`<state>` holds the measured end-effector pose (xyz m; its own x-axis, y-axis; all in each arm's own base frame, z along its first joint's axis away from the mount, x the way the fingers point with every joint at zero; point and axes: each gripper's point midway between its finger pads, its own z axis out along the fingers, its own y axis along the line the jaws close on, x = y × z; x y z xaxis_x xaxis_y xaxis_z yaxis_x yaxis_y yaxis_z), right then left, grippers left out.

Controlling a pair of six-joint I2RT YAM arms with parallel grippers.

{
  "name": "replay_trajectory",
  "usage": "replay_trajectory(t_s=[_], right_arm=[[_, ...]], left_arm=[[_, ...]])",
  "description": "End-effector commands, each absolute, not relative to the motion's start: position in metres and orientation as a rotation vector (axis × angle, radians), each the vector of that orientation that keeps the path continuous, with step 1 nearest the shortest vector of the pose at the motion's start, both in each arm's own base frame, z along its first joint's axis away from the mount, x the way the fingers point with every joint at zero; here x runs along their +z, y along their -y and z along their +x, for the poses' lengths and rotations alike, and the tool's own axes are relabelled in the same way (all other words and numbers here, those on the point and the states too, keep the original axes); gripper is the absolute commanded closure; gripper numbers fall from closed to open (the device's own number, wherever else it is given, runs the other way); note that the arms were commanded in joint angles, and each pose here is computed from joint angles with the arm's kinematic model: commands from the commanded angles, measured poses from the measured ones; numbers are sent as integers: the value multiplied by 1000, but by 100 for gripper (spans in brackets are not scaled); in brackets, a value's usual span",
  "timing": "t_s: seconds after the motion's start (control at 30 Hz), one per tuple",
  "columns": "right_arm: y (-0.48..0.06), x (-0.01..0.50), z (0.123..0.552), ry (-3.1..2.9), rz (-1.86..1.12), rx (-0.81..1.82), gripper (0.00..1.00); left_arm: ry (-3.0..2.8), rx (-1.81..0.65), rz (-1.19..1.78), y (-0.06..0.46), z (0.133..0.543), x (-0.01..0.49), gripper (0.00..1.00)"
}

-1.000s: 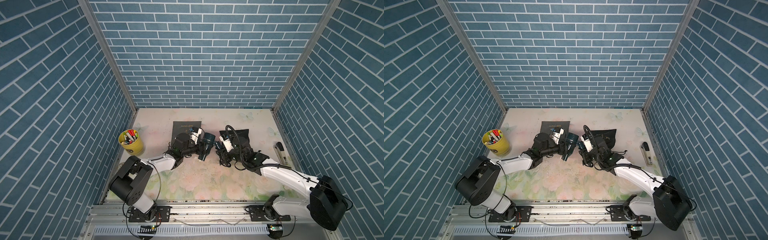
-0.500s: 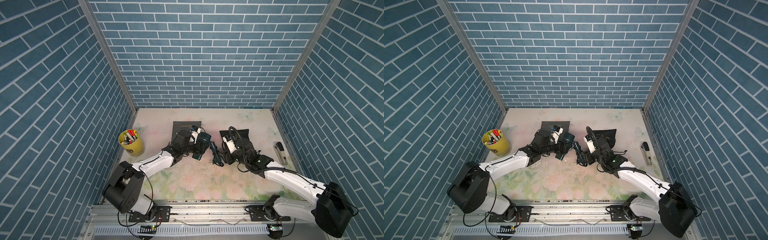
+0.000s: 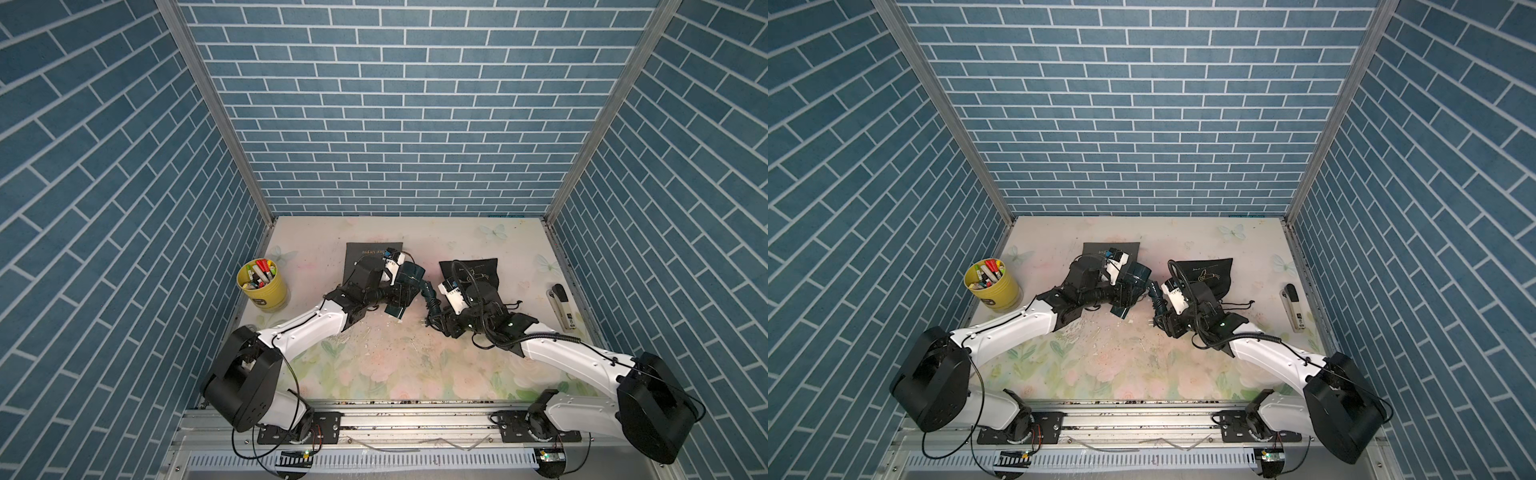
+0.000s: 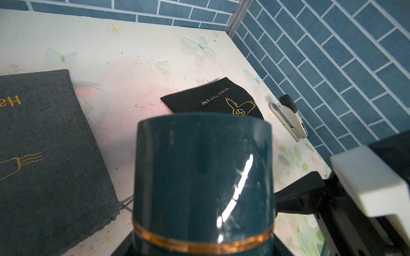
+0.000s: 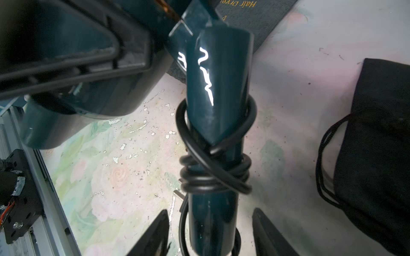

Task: Pack away hair dryers
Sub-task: Fold the hair dryer.

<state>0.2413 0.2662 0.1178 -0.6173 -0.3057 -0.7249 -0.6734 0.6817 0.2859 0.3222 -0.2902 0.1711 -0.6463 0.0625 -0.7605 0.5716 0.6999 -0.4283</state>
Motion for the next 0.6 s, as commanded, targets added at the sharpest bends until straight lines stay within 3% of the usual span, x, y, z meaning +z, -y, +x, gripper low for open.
replay_trajectory(t_s=[0.0,0.17,0.37,0.57], right_arm=[[-270,113,241,-2254,-726,766,41],[-271,104,246,-2289,-707,745,47],[-278,105,247,-2295,-672,800,68],[-285,114,244,-2279,-639,847,80]], left_arm=[[-2032,-871,528,300,322,210,93],[-2019,-850,554,303,317,213,93],[-2011,-805,578,307,315,215,93],[-1989,-757,596,313,313,219,93]])
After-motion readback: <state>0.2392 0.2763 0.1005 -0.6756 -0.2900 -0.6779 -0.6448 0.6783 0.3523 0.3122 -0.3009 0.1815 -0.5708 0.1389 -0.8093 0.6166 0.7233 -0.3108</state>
